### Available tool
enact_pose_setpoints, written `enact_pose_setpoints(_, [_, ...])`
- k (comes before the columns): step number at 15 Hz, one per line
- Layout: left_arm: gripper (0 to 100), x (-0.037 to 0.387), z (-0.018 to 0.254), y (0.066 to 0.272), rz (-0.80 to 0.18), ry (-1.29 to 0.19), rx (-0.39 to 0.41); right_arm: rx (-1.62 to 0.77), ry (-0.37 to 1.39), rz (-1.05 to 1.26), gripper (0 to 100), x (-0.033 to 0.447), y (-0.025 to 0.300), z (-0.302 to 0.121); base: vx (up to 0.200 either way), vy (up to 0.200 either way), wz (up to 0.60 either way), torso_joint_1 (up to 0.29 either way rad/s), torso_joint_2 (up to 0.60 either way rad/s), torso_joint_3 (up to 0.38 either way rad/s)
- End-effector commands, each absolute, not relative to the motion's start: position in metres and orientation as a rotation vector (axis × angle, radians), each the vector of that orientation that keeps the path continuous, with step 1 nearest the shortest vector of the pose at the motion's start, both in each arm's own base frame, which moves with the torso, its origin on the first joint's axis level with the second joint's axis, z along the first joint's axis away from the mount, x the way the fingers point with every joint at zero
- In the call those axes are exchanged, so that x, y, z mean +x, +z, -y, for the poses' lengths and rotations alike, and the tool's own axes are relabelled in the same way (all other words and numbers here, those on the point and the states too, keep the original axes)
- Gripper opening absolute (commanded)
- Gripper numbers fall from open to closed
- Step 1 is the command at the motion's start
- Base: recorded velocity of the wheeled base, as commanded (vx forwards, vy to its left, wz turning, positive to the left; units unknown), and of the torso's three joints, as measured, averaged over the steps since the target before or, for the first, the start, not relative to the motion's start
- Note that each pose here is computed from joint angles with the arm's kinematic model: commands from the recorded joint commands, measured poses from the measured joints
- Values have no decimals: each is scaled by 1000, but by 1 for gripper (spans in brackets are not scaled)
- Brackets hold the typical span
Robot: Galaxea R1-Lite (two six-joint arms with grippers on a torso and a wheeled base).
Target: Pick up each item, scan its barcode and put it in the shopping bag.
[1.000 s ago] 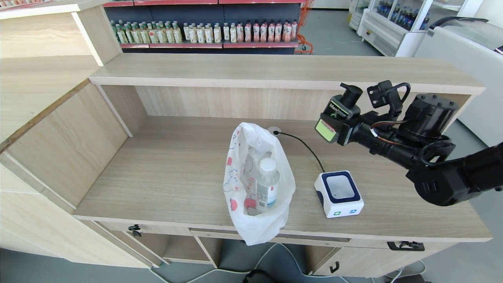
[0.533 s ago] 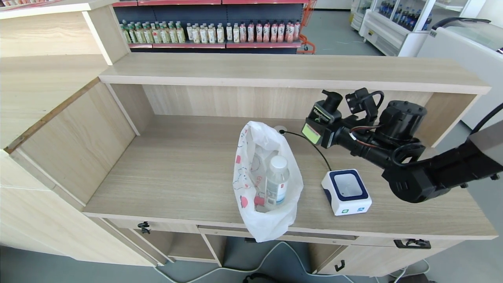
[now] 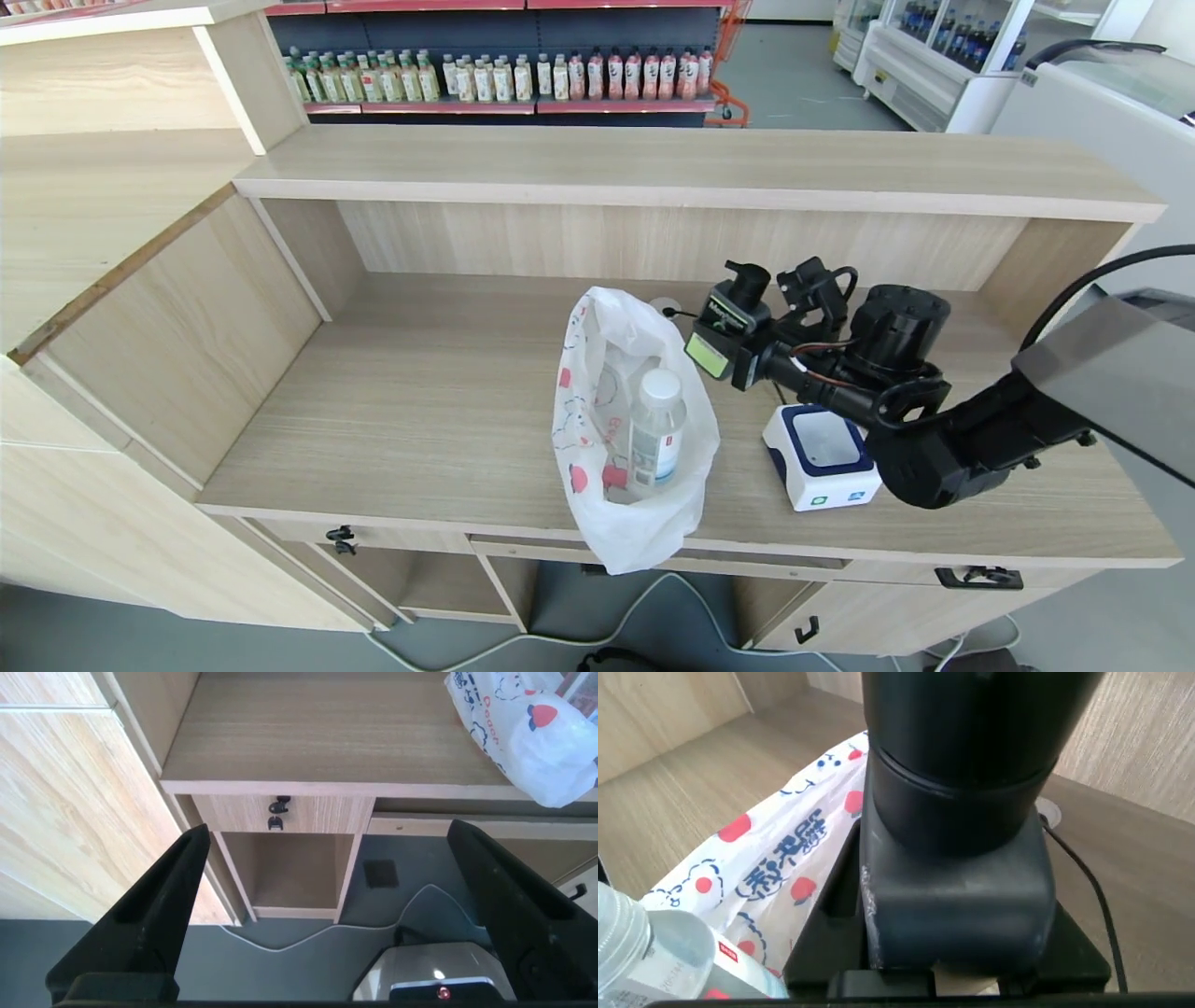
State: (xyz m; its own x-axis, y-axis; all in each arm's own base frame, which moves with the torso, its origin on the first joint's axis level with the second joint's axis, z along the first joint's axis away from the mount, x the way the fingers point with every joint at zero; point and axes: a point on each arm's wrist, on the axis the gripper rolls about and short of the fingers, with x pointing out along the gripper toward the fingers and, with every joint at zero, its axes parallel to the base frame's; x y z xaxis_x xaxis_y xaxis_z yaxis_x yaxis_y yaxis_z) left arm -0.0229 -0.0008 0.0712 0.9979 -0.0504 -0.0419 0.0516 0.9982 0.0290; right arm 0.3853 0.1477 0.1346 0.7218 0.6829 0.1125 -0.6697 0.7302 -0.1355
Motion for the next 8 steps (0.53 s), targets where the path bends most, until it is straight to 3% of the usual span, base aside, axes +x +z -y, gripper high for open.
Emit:
enact_pose_setpoints(1, [100, -23, 1, 71, -41, -51, 30, -86, 781, 149, 0, 387, 117, -158, 0, 0, 0, 0, 0, 0])
enact_pose_setpoints(8, [100, -23, 1, 71, -41, -51, 30, -93, 813, 117, 0, 398, 74, -174, 0, 0, 0, 0, 0, 0])
